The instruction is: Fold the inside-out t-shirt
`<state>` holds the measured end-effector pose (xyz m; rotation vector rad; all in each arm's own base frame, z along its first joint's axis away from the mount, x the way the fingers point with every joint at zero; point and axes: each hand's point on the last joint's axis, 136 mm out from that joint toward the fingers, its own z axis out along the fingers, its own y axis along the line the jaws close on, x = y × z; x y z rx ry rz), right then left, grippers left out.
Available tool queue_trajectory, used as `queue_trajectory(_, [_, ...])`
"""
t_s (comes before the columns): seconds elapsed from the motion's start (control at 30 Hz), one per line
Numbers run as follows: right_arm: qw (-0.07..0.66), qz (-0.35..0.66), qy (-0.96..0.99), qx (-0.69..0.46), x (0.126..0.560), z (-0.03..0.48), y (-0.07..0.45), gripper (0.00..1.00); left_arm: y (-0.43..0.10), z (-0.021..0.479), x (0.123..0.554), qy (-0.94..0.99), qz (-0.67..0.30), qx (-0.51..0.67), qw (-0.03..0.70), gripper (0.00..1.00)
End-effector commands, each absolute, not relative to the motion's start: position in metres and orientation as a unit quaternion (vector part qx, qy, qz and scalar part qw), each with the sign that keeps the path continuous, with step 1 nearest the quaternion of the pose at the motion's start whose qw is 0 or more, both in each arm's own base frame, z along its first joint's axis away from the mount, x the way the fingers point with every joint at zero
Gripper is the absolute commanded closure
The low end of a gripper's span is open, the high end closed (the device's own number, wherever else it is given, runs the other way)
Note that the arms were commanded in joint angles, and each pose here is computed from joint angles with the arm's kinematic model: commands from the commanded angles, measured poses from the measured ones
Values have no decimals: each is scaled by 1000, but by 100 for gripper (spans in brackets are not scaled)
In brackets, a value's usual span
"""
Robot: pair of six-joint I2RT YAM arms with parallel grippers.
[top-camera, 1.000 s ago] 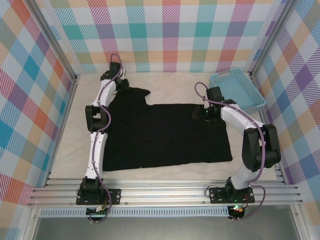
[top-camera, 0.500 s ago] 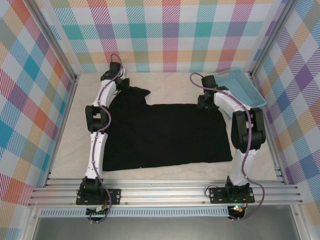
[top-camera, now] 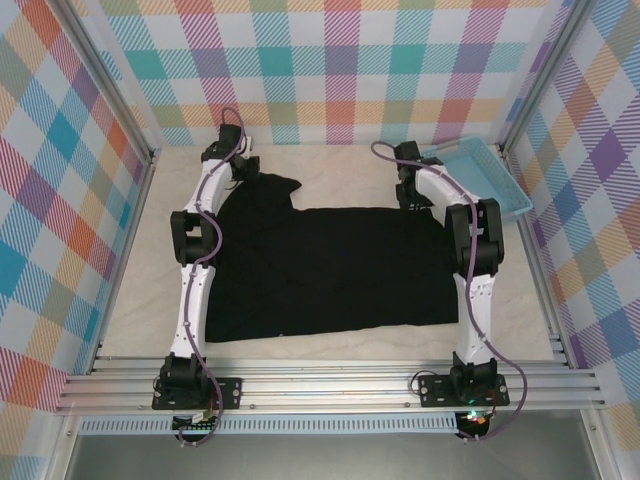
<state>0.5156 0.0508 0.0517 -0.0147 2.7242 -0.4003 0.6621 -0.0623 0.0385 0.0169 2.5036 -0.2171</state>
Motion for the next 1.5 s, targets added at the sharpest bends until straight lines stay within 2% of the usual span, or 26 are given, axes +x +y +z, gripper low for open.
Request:
queue_trajectory(0.0, [154, -167, 974, -15, 509, 43, 36, 55, -63, 56, 667, 941, -92, 7, 326, 100])
queue_trajectory(0.23, [127, -173, 977, -14, 509, 26, 27, 60, -61, 56, 667, 941, -85, 11, 326, 100])
queue_trajectory(0.43, [131, -177, 975, -14, 520, 20, 20, 79, -58, 56, 666, 943, -75, 14, 325, 100])
queue_trajectory(0.63, [122, -206, 971, -17, 521, 19, 6, 87, -49, 57, 665, 944, -66, 5, 324, 100])
queue_trajectory(0.97, [162, -230, 959, -24, 539, 52, -3, 100, -37, 61, 667, 943, -59, -4, 328, 100])
queue_trajectory(1.07, [176, -222, 959, -21, 542, 63, 0, 100, -36, 64, 667, 942, -60, -5, 331, 100])
queue_trajectory(1.17, [186, -163, 969, -21, 539, 71, 18, 99, -36, 64, 667, 942, -61, -5, 330, 100])
queue_trajectory(1.37, [169, -80, 982, -25, 513, 66, 45, 69, -38, 65, 667, 941, -65, -3, 331, 100])
queue_trajectory(1.47, [160, -82, 983, -28, 503, 59, 43, 62, -38, 64, 667, 942, -66, -4, 330, 100])
